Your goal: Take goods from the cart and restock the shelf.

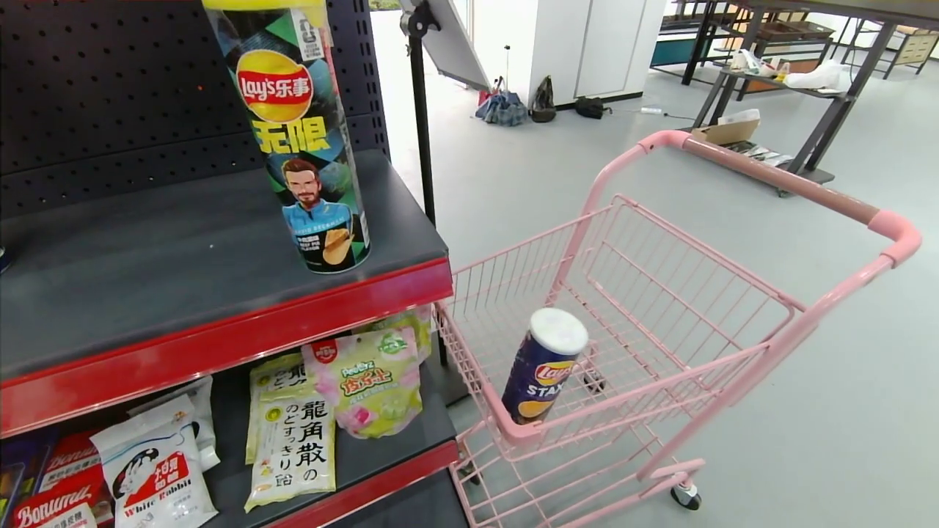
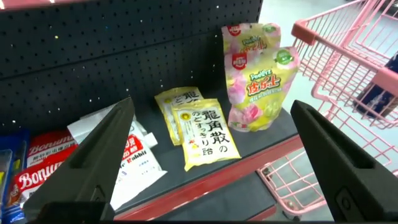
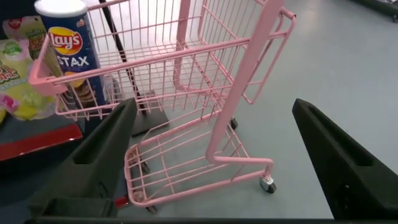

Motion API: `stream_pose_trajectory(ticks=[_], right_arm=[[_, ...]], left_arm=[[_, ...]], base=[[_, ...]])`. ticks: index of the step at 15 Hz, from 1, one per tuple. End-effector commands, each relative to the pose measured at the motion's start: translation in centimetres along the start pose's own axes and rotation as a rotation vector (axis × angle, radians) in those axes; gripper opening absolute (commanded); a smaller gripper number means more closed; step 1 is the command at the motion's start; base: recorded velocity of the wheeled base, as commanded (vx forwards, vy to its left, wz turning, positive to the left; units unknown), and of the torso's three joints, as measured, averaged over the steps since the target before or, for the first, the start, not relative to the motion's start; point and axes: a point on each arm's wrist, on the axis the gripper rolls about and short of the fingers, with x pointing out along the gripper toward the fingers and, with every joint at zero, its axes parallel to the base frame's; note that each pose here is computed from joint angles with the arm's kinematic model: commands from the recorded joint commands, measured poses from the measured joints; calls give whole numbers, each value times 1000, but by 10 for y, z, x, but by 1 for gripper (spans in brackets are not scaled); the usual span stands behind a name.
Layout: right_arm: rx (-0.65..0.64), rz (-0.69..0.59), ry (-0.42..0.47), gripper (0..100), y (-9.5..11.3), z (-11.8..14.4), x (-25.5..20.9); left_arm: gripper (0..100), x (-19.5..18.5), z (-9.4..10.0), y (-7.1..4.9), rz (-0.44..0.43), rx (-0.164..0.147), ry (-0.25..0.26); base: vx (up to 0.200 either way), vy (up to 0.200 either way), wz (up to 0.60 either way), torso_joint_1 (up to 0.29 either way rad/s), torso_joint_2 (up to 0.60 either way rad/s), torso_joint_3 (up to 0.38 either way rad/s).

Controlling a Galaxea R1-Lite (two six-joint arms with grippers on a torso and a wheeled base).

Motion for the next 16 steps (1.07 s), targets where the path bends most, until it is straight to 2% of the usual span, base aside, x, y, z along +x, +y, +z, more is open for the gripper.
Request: stream_pose_trajectory(ticks=[1, 5, 6, 7, 8, 9, 11, 14, 16], right_arm=[[0, 1, -1, 100, 0, 0, 0], [-3, 2, -6, 100, 0, 1, 0], [33, 17, -50, 100, 0, 86, 6], [123, 25, -63, 100, -1, 156, 30], [142, 84, -30, 100, 0, 185, 55], [101, 203, 63, 100, 4, 183, 81], [77, 314, 242, 100, 16, 159, 128], [77, 407, 316, 100, 40, 129, 185], [79, 442, 363, 100, 59, 98, 231]], left_arm=[[100, 0, 0, 0, 0, 0, 0], [100, 0, 0, 0, 0, 0, 0], [100, 0, 0, 0, 0, 0, 0], [100, 0, 0, 0, 0, 0, 0], [100, 0, 0, 0, 0, 0, 0], [100, 0, 0, 0, 0, 2, 0], [100, 0, 0, 0, 0, 0, 0], [100, 0, 0, 0, 0, 0, 0], [100, 0, 0, 0, 0, 0, 0]], base=[[0, 0, 0, -61, 266, 183], [0, 0, 0, -15, 56, 45], [0, 0, 0, 0, 0, 0], [0, 0, 0, 0, 0, 0], [0, 0, 0, 0, 0, 0], [0, 0, 0, 0, 0, 0], [0, 0, 0, 0, 0, 0], [0, 0, 0, 0, 0, 0], [0, 0, 0, 0, 0, 0]])
